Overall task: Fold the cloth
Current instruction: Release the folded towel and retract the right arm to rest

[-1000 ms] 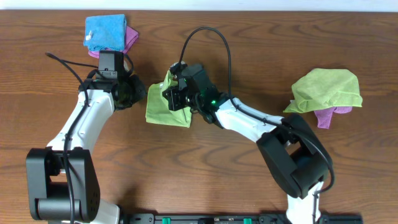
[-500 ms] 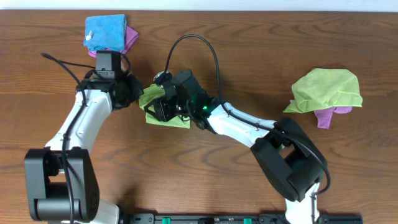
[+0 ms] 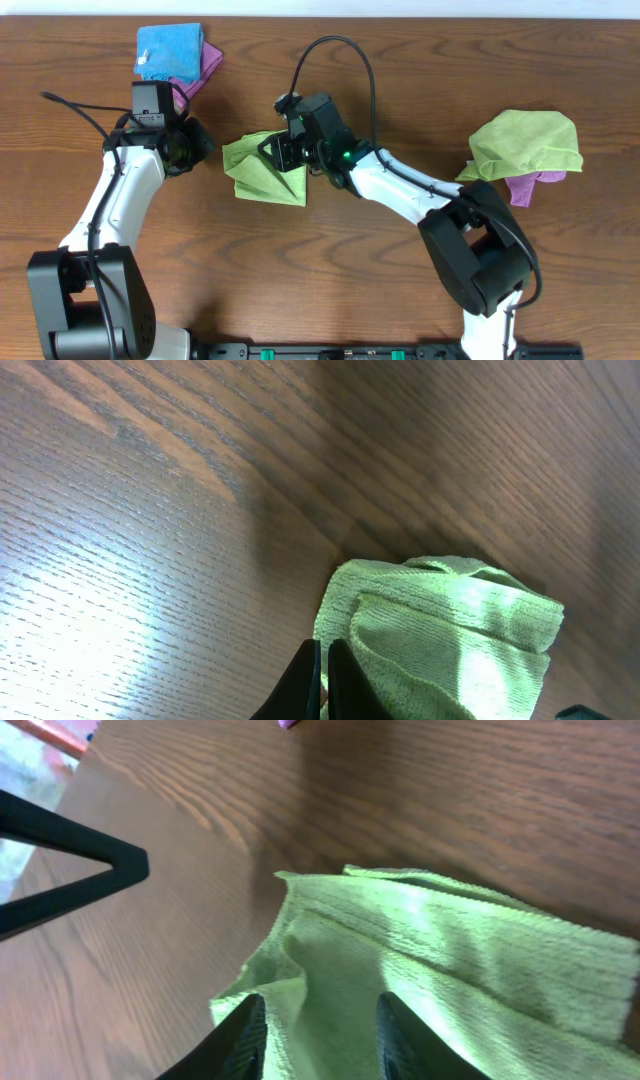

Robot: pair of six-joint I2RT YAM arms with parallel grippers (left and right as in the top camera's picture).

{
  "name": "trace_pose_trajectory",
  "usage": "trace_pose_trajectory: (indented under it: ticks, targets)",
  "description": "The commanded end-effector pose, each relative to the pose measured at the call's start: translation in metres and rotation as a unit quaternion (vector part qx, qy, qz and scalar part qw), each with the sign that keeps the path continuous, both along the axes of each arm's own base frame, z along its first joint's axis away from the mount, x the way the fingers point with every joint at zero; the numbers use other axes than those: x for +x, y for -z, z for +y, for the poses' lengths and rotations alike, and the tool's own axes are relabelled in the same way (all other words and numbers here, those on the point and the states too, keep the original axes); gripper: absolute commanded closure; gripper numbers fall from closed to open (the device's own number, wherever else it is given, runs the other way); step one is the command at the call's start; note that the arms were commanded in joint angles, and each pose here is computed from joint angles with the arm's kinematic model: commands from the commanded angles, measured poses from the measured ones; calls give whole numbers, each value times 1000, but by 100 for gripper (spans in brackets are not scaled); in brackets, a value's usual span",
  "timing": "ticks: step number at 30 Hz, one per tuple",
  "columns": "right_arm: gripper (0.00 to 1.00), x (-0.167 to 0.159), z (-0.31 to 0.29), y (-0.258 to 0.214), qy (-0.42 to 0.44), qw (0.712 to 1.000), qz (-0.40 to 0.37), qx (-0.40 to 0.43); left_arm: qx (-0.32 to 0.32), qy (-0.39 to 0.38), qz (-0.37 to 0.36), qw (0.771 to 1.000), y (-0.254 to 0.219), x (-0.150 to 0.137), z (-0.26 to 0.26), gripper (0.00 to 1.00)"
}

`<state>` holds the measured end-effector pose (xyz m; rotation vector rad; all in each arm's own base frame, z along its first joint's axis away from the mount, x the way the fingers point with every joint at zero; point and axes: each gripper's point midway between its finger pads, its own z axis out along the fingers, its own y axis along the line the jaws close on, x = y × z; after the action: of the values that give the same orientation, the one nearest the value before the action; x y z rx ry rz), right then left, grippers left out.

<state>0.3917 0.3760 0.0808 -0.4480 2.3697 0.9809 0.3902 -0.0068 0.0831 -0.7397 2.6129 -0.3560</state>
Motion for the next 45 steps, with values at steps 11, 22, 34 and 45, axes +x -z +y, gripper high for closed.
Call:
trace_pose_trajectory:
  ticks: [11, 22, 34, 45]
  targets:
    - [99, -35, 34, 32, -61, 998, 27, -7, 4, 7, -28, 1000, -20, 9, 1, 94]
    - [98, -83, 51, 30, -129, 988, 80, 4, 3, 1, -28, 1000, -21, 9, 5, 93]
    - [44, -16, 3, -43, -50, 998, -40, 0, -40, 24, -35, 998, -28, 7, -11, 66]
    - [1, -25, -116, -108, 0, 990, -70, -121, -117, 44, 55, 991, -26, -43, -36, 5]
